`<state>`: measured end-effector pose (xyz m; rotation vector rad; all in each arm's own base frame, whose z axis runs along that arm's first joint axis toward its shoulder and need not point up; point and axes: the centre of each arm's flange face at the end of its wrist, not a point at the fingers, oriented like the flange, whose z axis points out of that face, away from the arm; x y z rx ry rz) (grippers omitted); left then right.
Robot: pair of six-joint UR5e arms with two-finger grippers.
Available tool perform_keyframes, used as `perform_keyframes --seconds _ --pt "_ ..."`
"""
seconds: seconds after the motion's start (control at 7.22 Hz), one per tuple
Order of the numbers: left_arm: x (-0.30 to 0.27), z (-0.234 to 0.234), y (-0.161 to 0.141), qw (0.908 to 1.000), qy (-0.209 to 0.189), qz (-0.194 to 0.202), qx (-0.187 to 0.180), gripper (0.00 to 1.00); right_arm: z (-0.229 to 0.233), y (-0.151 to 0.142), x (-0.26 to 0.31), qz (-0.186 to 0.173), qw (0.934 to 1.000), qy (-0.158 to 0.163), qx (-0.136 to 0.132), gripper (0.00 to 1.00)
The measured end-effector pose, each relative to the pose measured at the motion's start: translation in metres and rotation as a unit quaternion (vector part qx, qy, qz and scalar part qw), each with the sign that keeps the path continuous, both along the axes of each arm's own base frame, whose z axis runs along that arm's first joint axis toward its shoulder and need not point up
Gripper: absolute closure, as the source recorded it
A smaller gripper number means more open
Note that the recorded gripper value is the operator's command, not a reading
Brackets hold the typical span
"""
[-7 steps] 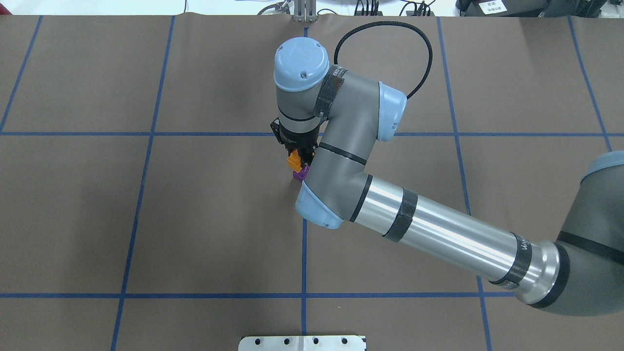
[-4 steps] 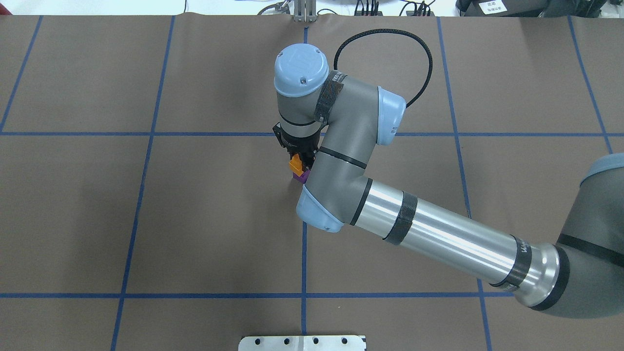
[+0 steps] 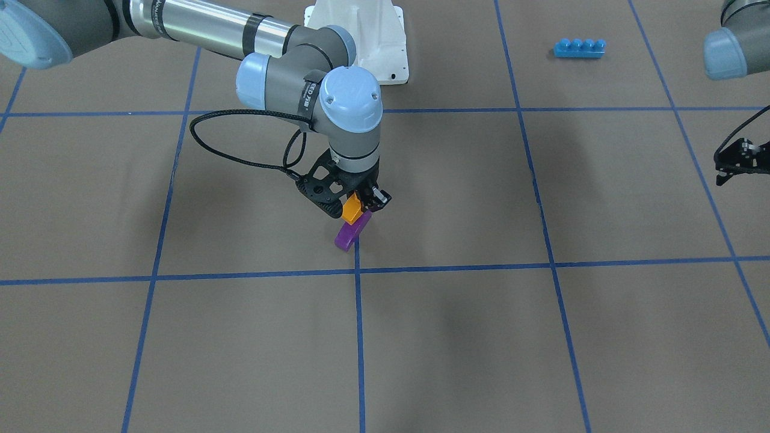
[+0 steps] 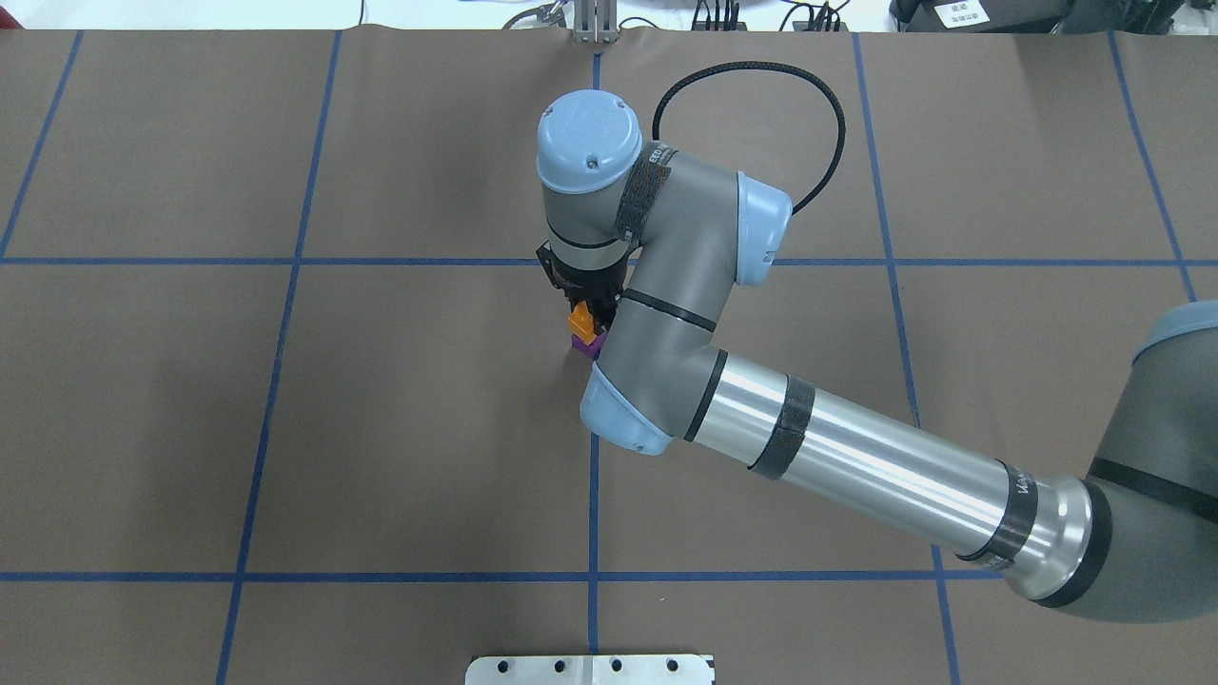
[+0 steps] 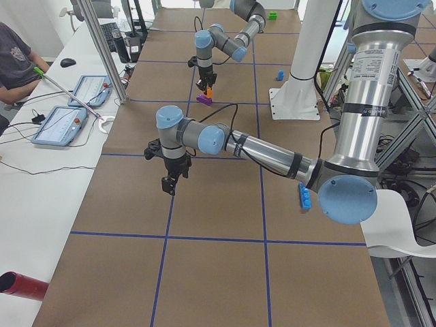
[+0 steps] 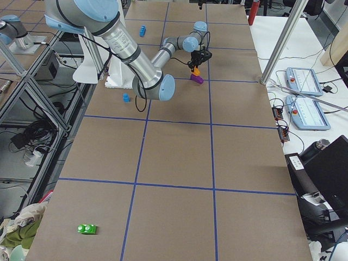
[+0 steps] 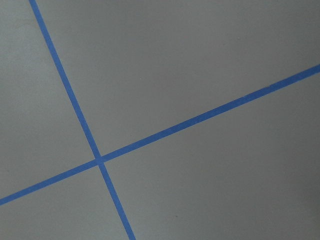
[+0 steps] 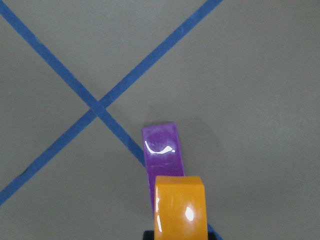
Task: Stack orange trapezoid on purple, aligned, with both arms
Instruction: 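Lower and align the orange block onto the purple block with the right gripper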
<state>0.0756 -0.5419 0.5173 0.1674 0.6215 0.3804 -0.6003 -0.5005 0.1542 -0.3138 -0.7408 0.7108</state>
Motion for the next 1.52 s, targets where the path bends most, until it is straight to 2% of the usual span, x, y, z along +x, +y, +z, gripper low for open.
perform_keyframes --seconds 1.52 --pt "0.0005 0.0009 0.0 1.0 -0.001 -0.002 -0.003 0.0 0.0068 0.0018 -0.0089 -0.008 0.9999 -0.001 0.007 1.0"
